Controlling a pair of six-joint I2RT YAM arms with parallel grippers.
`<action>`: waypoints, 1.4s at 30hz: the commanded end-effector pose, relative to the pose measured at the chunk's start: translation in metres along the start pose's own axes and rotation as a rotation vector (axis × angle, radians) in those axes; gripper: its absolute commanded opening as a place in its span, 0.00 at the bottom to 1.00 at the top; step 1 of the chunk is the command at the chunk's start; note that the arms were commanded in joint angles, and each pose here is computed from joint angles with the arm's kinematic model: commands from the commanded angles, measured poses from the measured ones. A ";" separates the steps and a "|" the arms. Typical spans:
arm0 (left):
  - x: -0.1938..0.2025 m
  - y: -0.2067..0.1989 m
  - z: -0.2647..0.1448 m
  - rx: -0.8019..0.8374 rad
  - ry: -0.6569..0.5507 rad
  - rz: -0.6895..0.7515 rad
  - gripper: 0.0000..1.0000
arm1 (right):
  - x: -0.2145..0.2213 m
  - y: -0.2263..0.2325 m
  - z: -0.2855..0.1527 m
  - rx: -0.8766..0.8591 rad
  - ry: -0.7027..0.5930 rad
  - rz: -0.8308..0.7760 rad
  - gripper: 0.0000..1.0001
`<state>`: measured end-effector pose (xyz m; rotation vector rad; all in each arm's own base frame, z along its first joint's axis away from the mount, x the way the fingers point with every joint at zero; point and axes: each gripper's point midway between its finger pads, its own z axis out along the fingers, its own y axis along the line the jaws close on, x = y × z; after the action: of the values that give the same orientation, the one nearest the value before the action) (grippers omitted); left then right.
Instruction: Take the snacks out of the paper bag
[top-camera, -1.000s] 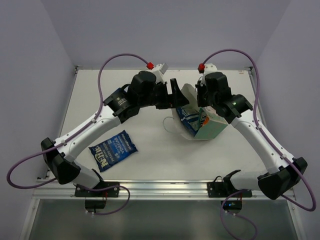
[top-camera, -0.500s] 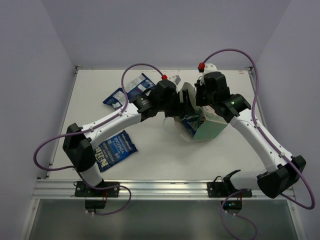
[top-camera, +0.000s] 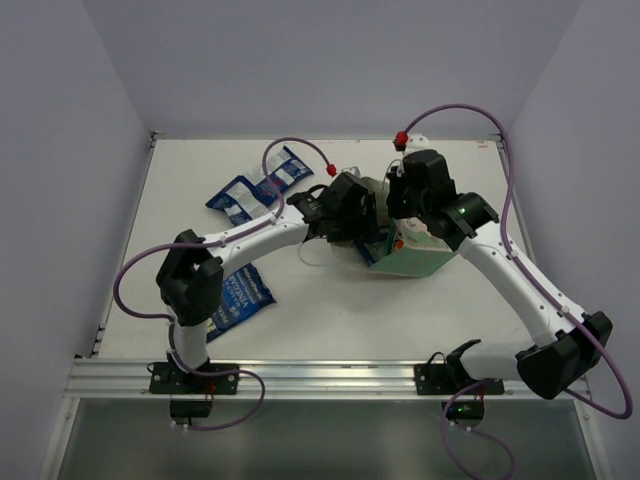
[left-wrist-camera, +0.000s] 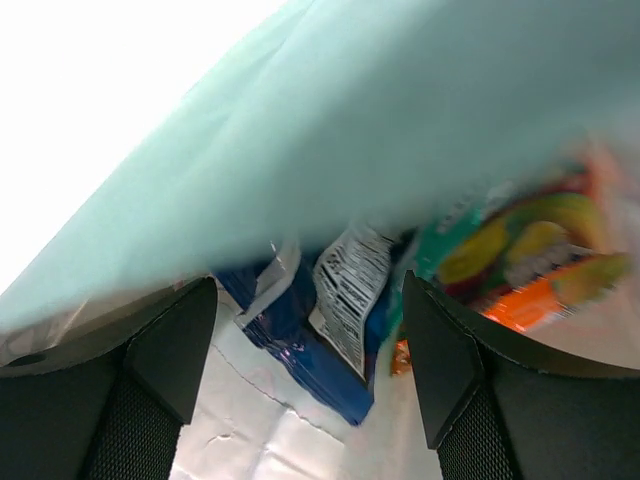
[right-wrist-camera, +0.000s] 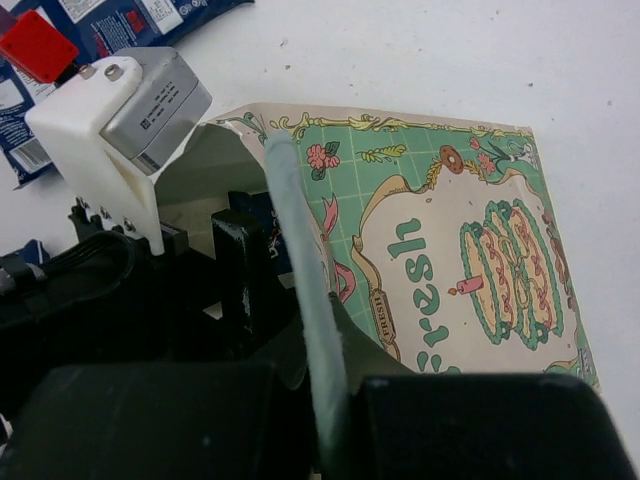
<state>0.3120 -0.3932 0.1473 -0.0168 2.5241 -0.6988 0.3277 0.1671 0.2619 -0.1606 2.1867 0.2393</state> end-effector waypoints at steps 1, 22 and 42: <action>-0.023 0.007 -0.010 -0.070 -0.082 0.022 0.81 | -0.023 0.008 -0.015 -0.043 -0.094 0.048 0.00; -0.065 -0.027 -0.020 0.048 -0.201 -0.005 0.00 | -0.015 0.004 -0.010 -0.028 -0.101 0.056 0.00; -0.183 0.064 -0.296 -0.108 -0.676 0.108 0.00 | -0.016 -0.042 -0.015 0.069 -0.119 0.074 0.00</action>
<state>0.3374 -0.2079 0.4264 -0.1589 1.8842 -0.6550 0.3357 0.1333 0.2654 -0.0395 2.1246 0.2310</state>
